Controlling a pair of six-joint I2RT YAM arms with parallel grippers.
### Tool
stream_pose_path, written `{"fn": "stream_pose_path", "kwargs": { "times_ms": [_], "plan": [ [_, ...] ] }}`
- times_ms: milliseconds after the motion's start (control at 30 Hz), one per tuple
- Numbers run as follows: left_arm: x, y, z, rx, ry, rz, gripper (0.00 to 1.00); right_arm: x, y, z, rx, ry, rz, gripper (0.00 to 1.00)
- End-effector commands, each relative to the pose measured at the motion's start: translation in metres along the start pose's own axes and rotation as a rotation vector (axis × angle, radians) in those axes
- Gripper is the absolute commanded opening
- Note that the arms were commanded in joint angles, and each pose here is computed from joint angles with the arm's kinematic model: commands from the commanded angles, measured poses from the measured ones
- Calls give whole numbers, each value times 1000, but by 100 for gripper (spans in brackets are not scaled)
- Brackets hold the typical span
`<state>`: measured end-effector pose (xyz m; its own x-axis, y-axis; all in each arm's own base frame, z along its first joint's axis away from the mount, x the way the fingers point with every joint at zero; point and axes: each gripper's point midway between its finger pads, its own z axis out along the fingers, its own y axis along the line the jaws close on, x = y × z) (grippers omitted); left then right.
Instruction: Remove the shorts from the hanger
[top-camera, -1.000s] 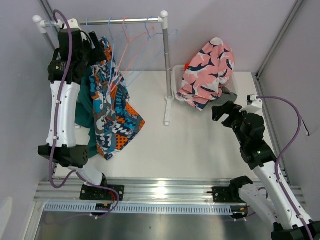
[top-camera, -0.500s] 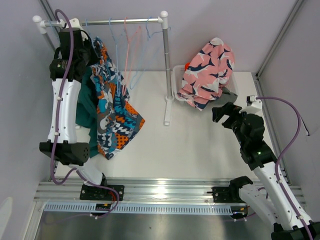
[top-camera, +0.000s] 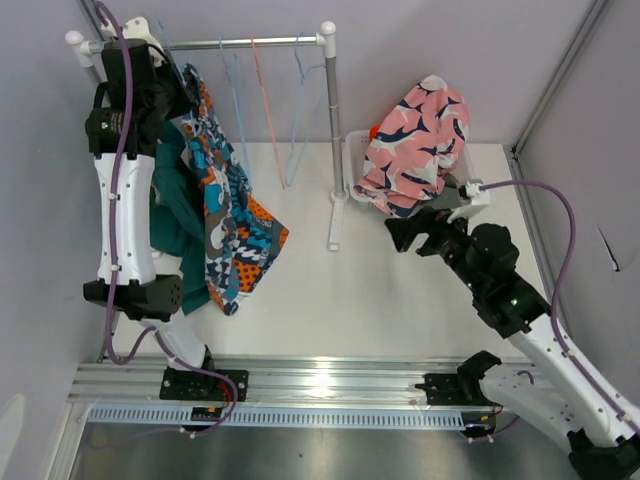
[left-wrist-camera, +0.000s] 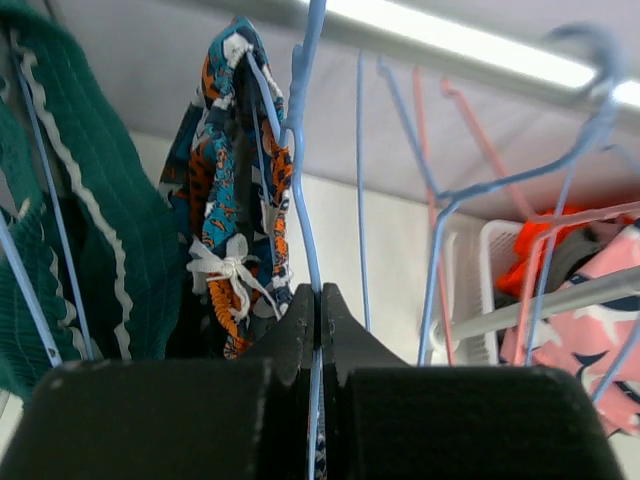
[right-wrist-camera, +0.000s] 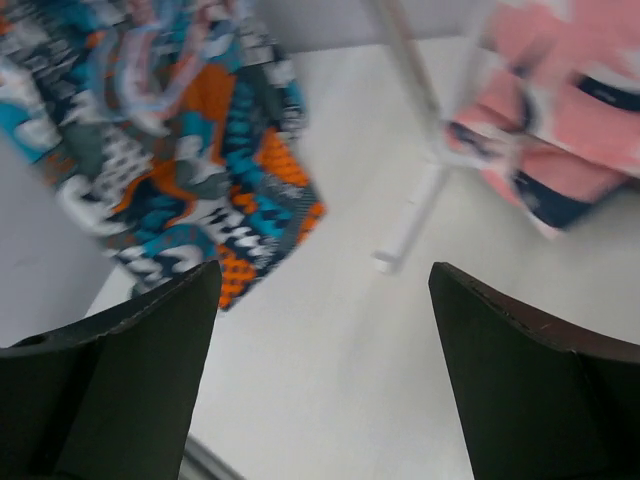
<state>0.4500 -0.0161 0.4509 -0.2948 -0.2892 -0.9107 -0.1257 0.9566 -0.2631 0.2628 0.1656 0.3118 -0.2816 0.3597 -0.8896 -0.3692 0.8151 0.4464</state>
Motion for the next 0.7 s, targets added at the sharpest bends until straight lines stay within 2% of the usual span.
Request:
{"fn": "stream_pose_path", "kwargs": {
  "times_ms": [0, 33, 100, 133, 200, 267, 300, 333, 400, 433, 500, 533, 567, 667],
  "plan": [
    [-50, -17, -45, 87, -153, -15, 0, -47, 107, -7, -300, -108, -81, 93],
    [-53, -19, -48, 96, -163, -26, 0, -63, 133, -11, -353, -145, -90, 96],
    [-54, -21, -54, 110, -170, -42, 0, -41, 182, -1, -412, -118, -160, 99],
    [-55, -22, -57, 114, -173, -47, 0, -48, 204, -1, -433, -135, -169, 99],
    [-55, -28, -64, 149, -172, -58, 0, -28, 247, 15, -460, -98, -196, 99],
    [-57, -30, -69, 159, -177, -60, 0, -12, 270, 28, -467, -69, -198, 99],
    [-57, -30, -72, 163, -178, -61, 0, 16, 285, 42, -472, -25, -213, 99],
    [-60, -32, -78, 172, -188, -62, 0, 11, 300, 46, -485, -37, -202, 99],
    [-59, -34, -84, 186, -186, -67, 0, 25, 317, 57, -496, -27, -205, 99],
    [-59, -36, -90, 197, -189, -69, 0, 52, 325, 70, -498, 7, -228, 99],
    [-60, -42, -100, 239, -193, -74, 0, 58, 339, 82, -507, -6, -232, 99],
    [-54, -43, -103, 248, -180, -78, 0, 82, 339, 98, -484, 21, -261, 99],
    [-54, -45, -110, 266, -183, -80, 0, 80, 345, 105, -479, 10, -256, 100],
    [-50, -46, -124, 285, -185, -80, 0, 110, 341, 135, -429, 25, -288, 100]
  ]
}}
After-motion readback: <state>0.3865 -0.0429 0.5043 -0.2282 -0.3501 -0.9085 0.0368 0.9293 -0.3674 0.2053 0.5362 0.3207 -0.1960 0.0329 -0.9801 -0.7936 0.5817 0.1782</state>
